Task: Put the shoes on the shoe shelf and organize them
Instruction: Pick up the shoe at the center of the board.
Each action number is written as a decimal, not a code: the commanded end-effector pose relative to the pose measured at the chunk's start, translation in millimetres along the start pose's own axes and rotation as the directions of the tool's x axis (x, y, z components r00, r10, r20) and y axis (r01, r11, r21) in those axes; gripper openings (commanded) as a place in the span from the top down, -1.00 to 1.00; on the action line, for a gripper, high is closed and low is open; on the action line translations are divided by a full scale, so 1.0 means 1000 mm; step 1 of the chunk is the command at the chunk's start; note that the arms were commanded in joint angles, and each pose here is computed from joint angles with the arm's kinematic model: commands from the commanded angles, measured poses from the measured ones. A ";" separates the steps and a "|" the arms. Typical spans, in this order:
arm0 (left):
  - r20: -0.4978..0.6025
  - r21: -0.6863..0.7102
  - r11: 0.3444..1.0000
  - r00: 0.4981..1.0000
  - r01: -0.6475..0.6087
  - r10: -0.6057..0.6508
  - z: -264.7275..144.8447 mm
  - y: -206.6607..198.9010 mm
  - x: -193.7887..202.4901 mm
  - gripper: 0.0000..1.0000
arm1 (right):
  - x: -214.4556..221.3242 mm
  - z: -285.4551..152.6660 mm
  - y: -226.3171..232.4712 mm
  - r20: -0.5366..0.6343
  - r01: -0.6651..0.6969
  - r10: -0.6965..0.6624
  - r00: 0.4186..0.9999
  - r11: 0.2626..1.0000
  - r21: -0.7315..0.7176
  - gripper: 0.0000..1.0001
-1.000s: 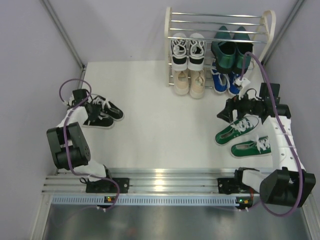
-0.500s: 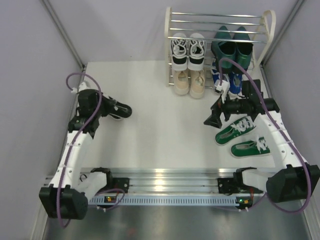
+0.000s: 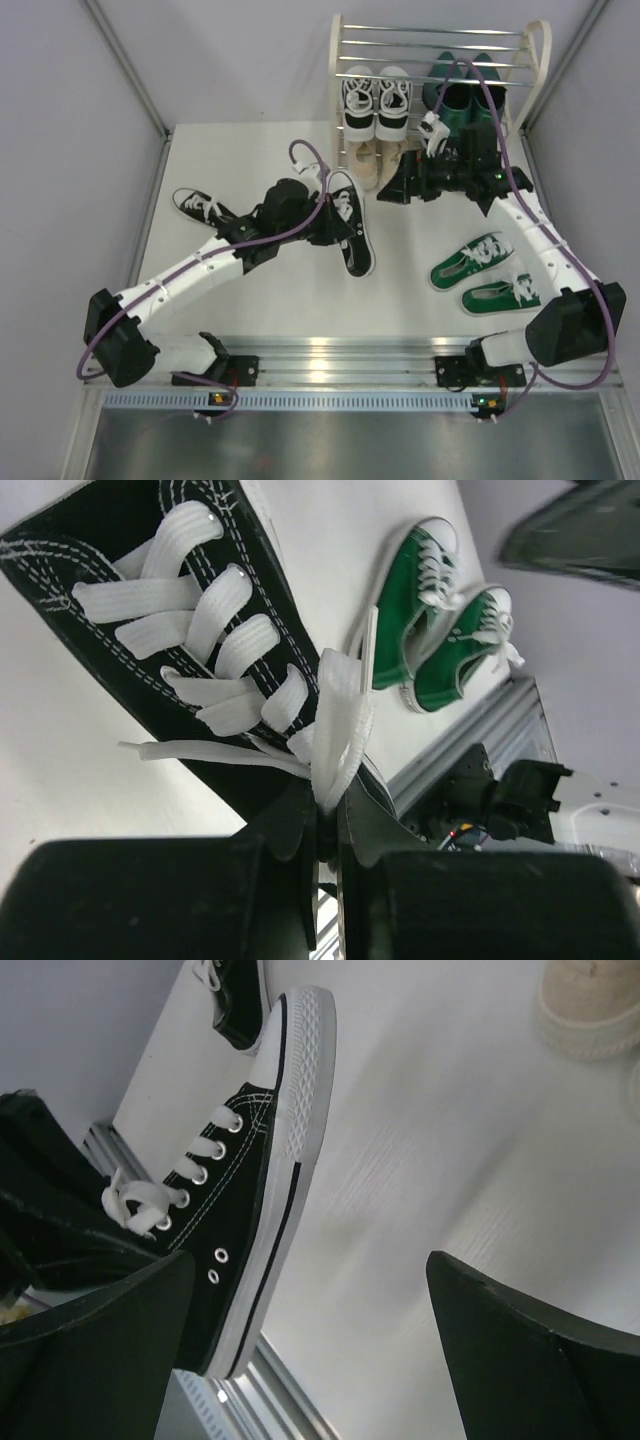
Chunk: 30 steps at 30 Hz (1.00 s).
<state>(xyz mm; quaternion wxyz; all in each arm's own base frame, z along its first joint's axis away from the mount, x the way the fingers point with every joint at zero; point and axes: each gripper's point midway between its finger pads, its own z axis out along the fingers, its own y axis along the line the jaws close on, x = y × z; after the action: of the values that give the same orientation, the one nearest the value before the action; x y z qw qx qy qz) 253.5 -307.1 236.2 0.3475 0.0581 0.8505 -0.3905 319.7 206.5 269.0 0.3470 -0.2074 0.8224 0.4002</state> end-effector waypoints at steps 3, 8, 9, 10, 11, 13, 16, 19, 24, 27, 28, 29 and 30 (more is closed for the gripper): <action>0.159 0.276 0.953 0.983 -0.128 0.086 -0.005 -0.087 -0.047 1.00 | 0.000 0.009 0.009 0.153 -0.291 0.273 0.950 0.951 0.105 -0.99; 0.126 0.345 0.930 0.988 -0.129 0.090 -0.002 -0.106 -0.038 1.00 | 0.011 0.024 0.008 0.149 -0.355 0.341 0.928 0.931 0.081 -0.99; 0.116 0.357 0.926 0.989 -0.127 0.091 -0.002 -0.108 -0.036 1.00 | 0.011 0.027 0.010 0.149 -0.378 0.366 0.918 0.924 0.057 -0.99; 0.105 0.367 0.922 0.990 -0.125 0.092 -0.002 -0.111 -0.033 1.00 | 0.010 0.030 0.013 0.144 -0.387 0.379 0.914 0.921 0.037 -0.99; 0.101 0.373 0.920 0.991 -0.123 0.091 -0.002 -0.113 -0.034 1.00 | 0.008 0.033 0.017 0.148 -0.383 0.376 0.915 0.924 0.017 -0.99; 0.090 0.386 0.915 0.991 -0.123 0.095 -0.003 -0.116 -0.030 1.00 | 0.012 0.043 0.022 0.111 -0.408 0.408 0.906 0.913 -0.021 -0.92; 0.106 0.404 0.906 0.990 -0.125 0.089 -0.004 -0.121 -0.034 1.00 | 0.021 0.058 0.027 0.050 -0.450 0.455 0.889 0.889 -0.087 -0.22; 0.116 0.405 0.906 0.990 -0.122 0.082 -0.006 -0.120 -0.034 1.00 | 0.020 0.063 0.028 0.038 -0.439 0.446 0.894 0.890 -0.119 0.22; 0.160 0.434 0.893 0.986 -0.121 0.056 -0.015 -0.120 -0.034 1.00 | 0.012 0.058 0.038 0.020 -0.330 0.340 0.940 0.924 -0.194 1.00; 0.204 0.426 0.898 0.979 -0.108 0.021 -0.022 -0.111 -0.036 1.00 | 0.004 0.044 0.044 0.019 -0.279 0.297 0.955 0.915 -0.291 1.00; 0.207 0.425 0.900 0.978 -0.095 0.006 -0.027 -0.106 -0.033 1.00 | -0.001 0.038 0.051 0.036 -0.233 0.262 0.964 0.906 -0.353 1.00; 0.216 0.421 0.903 0.976 -0.088 -0.006 -0.029 -0.103 -0.034 0.95 | -0.006 0.031 0.046 0.050 -0.254 0.290 0.956 0.899 -0.357 1.00; 0.225 0.415 0.906 0.974 -0.080 -0.018 -0.032 -0.098 -0.038 0.81 | -0.009 0.026 0.045 0.058 -0.255 0.295 0.954 0.896 -0.365 1.00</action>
<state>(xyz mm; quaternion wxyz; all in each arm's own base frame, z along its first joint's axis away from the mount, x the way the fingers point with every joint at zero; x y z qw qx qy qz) 222.3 -355.9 266.4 0.3433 0.1122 0.7831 -0.5063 313.0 261.2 243.8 0.2573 -0.0698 0.7949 0.5450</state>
